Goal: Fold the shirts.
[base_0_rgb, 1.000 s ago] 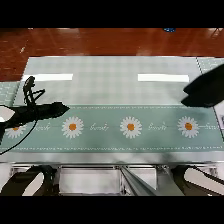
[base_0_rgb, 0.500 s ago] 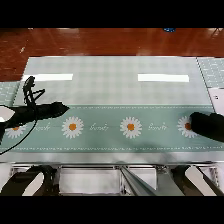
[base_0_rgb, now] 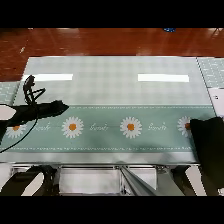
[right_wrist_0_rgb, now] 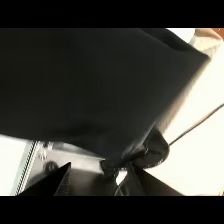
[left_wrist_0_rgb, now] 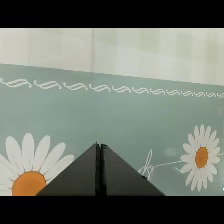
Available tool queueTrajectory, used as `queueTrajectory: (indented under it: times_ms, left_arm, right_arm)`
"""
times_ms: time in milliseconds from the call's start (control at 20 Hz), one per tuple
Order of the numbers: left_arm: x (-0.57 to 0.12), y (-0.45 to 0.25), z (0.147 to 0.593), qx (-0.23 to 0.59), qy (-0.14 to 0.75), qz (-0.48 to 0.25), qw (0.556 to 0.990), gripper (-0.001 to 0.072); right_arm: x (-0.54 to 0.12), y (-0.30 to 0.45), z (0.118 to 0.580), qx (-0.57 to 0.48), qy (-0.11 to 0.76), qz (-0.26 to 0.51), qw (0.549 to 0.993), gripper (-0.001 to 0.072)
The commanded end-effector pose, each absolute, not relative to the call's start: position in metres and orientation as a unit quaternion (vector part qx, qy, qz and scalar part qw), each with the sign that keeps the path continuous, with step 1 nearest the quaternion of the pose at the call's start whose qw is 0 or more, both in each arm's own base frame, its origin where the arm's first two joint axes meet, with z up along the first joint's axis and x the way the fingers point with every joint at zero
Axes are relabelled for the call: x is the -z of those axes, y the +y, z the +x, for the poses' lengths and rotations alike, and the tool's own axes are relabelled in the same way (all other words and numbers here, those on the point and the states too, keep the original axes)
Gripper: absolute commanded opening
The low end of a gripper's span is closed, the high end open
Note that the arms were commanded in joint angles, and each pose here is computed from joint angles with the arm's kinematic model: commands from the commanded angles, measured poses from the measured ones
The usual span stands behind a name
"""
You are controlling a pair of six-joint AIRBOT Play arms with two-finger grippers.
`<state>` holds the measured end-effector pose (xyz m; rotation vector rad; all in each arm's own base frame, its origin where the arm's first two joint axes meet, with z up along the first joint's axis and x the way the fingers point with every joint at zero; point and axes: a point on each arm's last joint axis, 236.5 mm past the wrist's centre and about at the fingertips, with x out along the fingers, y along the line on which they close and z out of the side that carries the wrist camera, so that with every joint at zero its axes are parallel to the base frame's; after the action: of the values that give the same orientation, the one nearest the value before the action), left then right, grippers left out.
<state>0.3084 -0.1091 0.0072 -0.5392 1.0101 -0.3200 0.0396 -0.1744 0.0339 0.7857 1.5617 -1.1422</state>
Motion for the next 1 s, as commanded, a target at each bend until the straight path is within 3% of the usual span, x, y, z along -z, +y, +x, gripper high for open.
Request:
queueTrajectory:
  times_ms: [0,100,150,200,250,300,400,500,600,750,950]
  left_arm:
    - [-0.015,-0.098,0.331,0.135,0.456,-0.256,0.841,0.0016]
    - [-0.043,-0.091,0.355,0.137,0.432,-0.254,0.854,0.0017]
    - [-0.065,-0.088,0.371,0.14,0.411,-0.251,0.865,0.0016]
    - [-0.088,-0.088,0.385,0.148,0.391,-0.244,0.875,0.0016]
    - [-0.114,-0.091,0.398,0.163,0.374,-0.233,0.883,0.0016]
    - [-0.137,-0.097,0.408,0.18,0.36,-0.22,0.888,0.0016]
    - [-0.176,-0.118,0.427,0.217,0.339,-0.195,0.894,0.0016]
    - [-0.184,-0.137,0.437,0.241,0.347,-0.153,0.893,0.0016]
    - [-0.15,-0.144,0.431,0.237,0.403,-0.115,0.877,0.0016]
    - [-0.076,-0.122,0.413,0.18,0.492,-0.086,0.847,0.0016]
    - [-0.045,-0.111,0.394,0.165,0.537,-0.098,0.821,0.0017]
  right_arm:
    - [-0.031,-0.19,0.048,0.482,0.624,0.318,0.527,0.0412]
    - [-0.048,-0.204,0.091,0.461,0.57,0.34,0.589,0.0398]
    - [-0.061,-0.207,0.128,0.429,0.529,0.364,0.636,0.03]
    - [-0.081,-0.204,0.182,0.364,0.48,0.384,0.7,0.0142]
    - [-0.108,-0.188,0.24,0.274,0.431,0.391,0.765,0.0033]
    - [-0.14,-0.166,0.293,0.191,0.382,0.393,0.814,0.0036]
    - [-0.184,-0.096,0.371,0.049,0.345,0.355,0.867,0.0035]
    - [-0.173,-0.015,0.409,-0.047,0.394,0.264,0.879,0.0035]
    - [-0.124,0.05,0.419,-0.094,0.469,0.16,0.863,0.0035]
    - [-0.05,0.079,0.417,-0.06,0.553,0.026,0.831,0.0035]
    - [-0.028,0.082,0.421,-0.036,0.564,-0.022,0.825,0.0036]
